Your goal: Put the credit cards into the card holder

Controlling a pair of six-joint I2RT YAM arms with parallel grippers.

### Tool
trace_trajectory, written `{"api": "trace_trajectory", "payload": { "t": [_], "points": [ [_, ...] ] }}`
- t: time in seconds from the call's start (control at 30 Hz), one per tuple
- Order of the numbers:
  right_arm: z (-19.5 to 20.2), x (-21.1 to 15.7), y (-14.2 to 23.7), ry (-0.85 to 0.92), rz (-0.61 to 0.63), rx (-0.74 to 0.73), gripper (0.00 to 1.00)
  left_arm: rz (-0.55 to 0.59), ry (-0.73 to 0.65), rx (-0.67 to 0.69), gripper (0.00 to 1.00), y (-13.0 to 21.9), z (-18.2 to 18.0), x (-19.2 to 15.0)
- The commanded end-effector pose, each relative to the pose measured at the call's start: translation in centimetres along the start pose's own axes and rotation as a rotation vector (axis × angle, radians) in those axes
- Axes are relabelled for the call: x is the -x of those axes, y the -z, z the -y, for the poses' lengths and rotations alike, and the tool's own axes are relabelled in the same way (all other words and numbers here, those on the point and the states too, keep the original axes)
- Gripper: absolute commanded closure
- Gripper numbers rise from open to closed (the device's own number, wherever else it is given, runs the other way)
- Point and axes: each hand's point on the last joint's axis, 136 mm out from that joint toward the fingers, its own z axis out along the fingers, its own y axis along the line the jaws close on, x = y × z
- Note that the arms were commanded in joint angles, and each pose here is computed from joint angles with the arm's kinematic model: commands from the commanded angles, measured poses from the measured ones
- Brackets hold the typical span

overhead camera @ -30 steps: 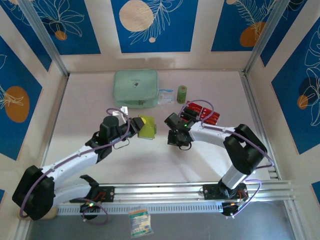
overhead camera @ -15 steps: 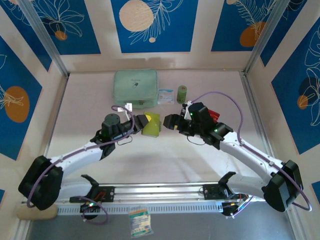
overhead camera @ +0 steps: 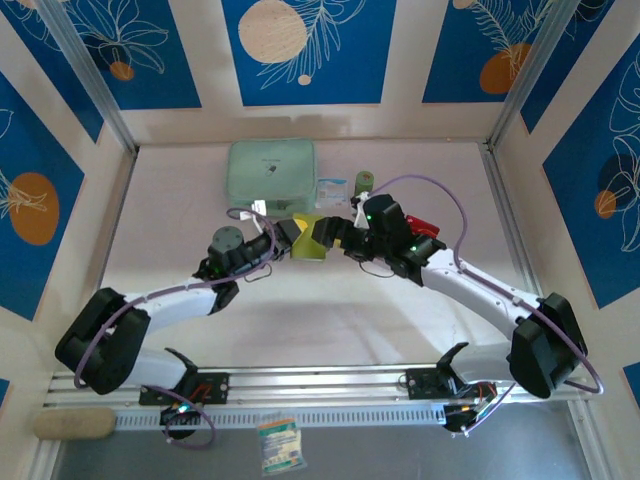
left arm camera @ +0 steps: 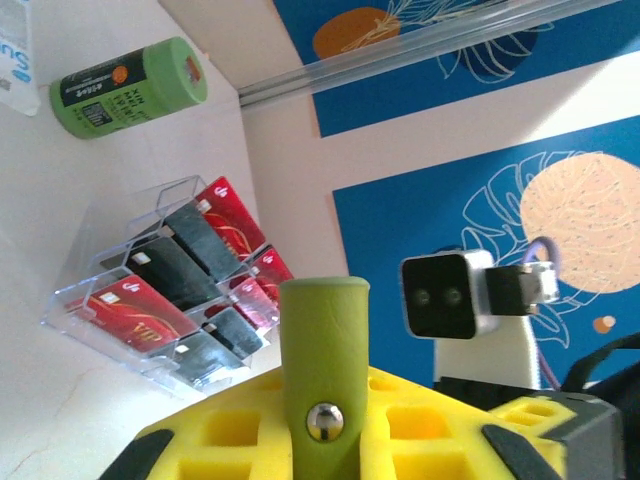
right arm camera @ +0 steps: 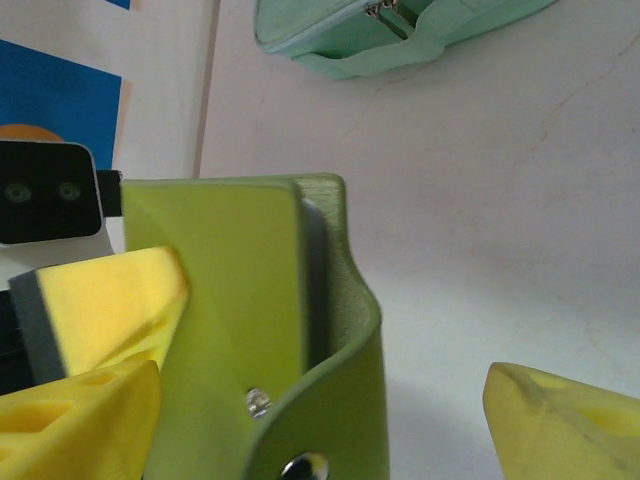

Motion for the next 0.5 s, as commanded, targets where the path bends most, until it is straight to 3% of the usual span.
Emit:
{"api": "trace_trajectory", "payload": {
  "t": [0.0, 0.23, 0.47],
  "points": [
    [-0.3, 0.7, -0.1, -0.022, 0.015, 0.069, 0.21, 0.062, -0.005, -0.126, 1.0, -0.2, 3.9, 1.8],
    [1.3, 0.9, 0.4, -0.075, 0.039, 0.118, 0.33, 0.099, 0.013, -0.164, 1.0, -0.1, 5.1, 2.6],
    [1.5, 1.0, 1.0, -0.107, 0.06, 0.144, 0.35, 0.12, 0.05, -0.218, 1.0, -0.4, 6.4, 3.1]
  ]
}}
